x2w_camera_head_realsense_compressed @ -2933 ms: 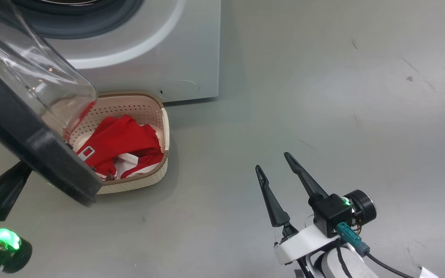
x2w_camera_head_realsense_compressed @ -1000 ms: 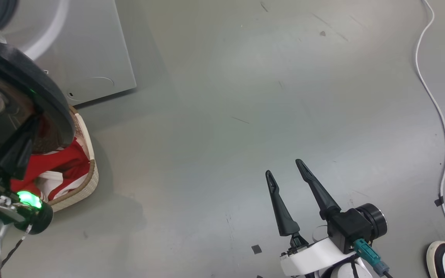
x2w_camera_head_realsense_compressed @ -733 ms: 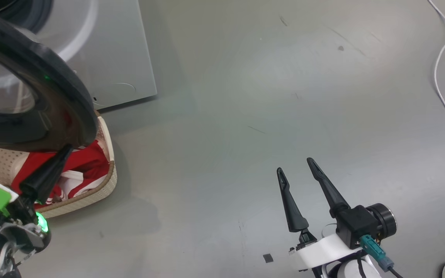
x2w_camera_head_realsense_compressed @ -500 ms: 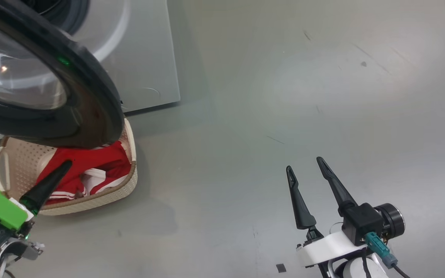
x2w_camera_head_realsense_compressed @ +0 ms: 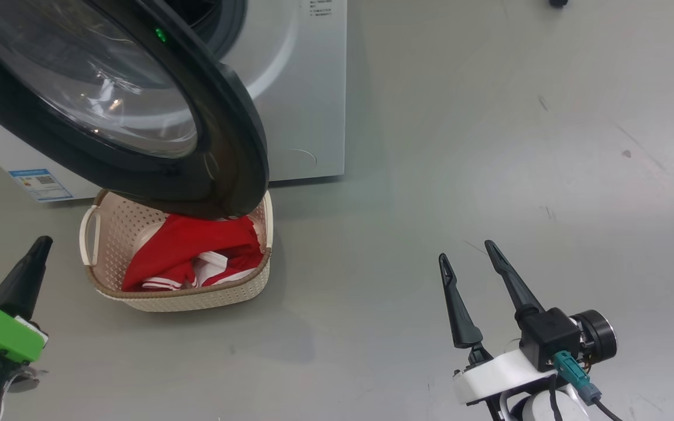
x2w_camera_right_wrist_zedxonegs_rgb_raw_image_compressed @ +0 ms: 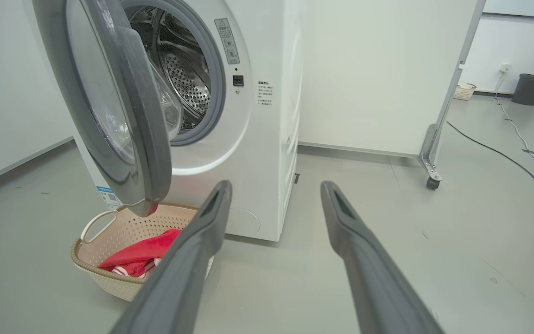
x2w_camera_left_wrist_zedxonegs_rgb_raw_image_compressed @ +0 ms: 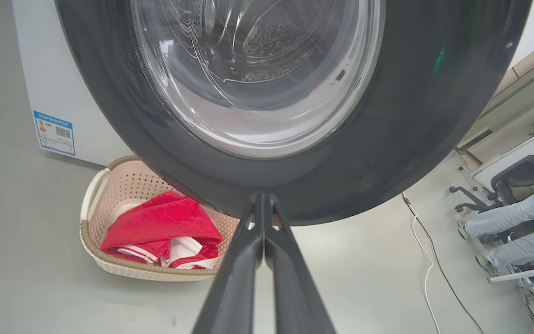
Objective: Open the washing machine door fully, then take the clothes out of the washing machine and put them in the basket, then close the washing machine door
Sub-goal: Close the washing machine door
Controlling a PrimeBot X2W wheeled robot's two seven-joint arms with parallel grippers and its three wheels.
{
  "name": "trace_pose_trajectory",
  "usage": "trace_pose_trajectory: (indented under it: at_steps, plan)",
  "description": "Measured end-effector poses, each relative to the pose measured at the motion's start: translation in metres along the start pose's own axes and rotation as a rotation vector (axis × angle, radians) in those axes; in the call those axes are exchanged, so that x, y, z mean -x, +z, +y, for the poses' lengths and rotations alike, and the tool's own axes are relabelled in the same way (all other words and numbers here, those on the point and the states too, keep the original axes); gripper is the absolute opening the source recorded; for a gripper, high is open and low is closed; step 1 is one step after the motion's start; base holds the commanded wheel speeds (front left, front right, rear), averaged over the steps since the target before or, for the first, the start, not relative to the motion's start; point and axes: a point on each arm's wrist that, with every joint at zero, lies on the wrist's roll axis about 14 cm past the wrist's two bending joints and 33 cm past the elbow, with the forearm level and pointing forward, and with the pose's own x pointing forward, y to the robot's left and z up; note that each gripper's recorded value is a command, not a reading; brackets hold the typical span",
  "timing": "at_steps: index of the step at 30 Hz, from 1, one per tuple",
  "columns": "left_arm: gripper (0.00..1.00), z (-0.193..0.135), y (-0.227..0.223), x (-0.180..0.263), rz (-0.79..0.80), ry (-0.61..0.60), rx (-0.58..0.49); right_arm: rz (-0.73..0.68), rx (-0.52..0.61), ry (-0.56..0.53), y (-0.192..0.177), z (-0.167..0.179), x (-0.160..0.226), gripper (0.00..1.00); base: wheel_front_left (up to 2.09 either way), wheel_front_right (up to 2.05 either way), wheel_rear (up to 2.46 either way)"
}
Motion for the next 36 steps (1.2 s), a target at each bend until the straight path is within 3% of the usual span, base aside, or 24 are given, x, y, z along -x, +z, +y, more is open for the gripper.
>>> trace_pose_trajectory:
  at_steps: [12, 17, 21, 22, 23, 24, 36]
  plan:
    - [0.00, 0.013, 0.034, 0.041, -0.254, 0.070, -0.258, -0.030, -0.004, 0.067, 0.009, 0.021, -0.003, 1.00, 0.00, 0.00, 0.00]
    - [0.00, 0.012, 0.038, 0.050, -0.324, 0.068, -0.320, -0.034, -0.004, 0.071, 0.010, 0.022, -0.004, 1.00, 0.00, 0.00, 0.00]
    - [0.00, 0.017, 0.032, 0.054, -0.339, 0.086, -0.310, -0.036, -0.004, 0.074, 0.011, 0.023, -0.004, 1.00, 0.00, 0.00, 0.00]
    - [0.07, 0.019, 0.028, 0.055, -0.330, 0.092, -0.319, -0.036, -0.004, 0.075, 0.011, 0.024, -0.004, 1.00, 0.00, 0.00, 0.00]
    - [0.81, 0.020, 0.025, 0.056, -0.320, 0.096, -0.344, -0.036, -0.004, 0.076, 0.011, 0.024, -0.004, 1.00, 0.00, 0.00, 0.00]
    - [1.00, 0.020, 0.024, 0.057, -0.315, 0.098, -0.364, -0.036, -0.005, 0.077, 0.011, 0.024, -0.004, 1.00, 0.00, 0.00, 0.00]
    - [1.00, 0.018, 0.009, 0.058, -0.273, 0.091, -0.455, -0.034, -0.008, 0.083, 0.010, 0.026, -0.004, 1.00, 0.00, 0.00, 0.00]
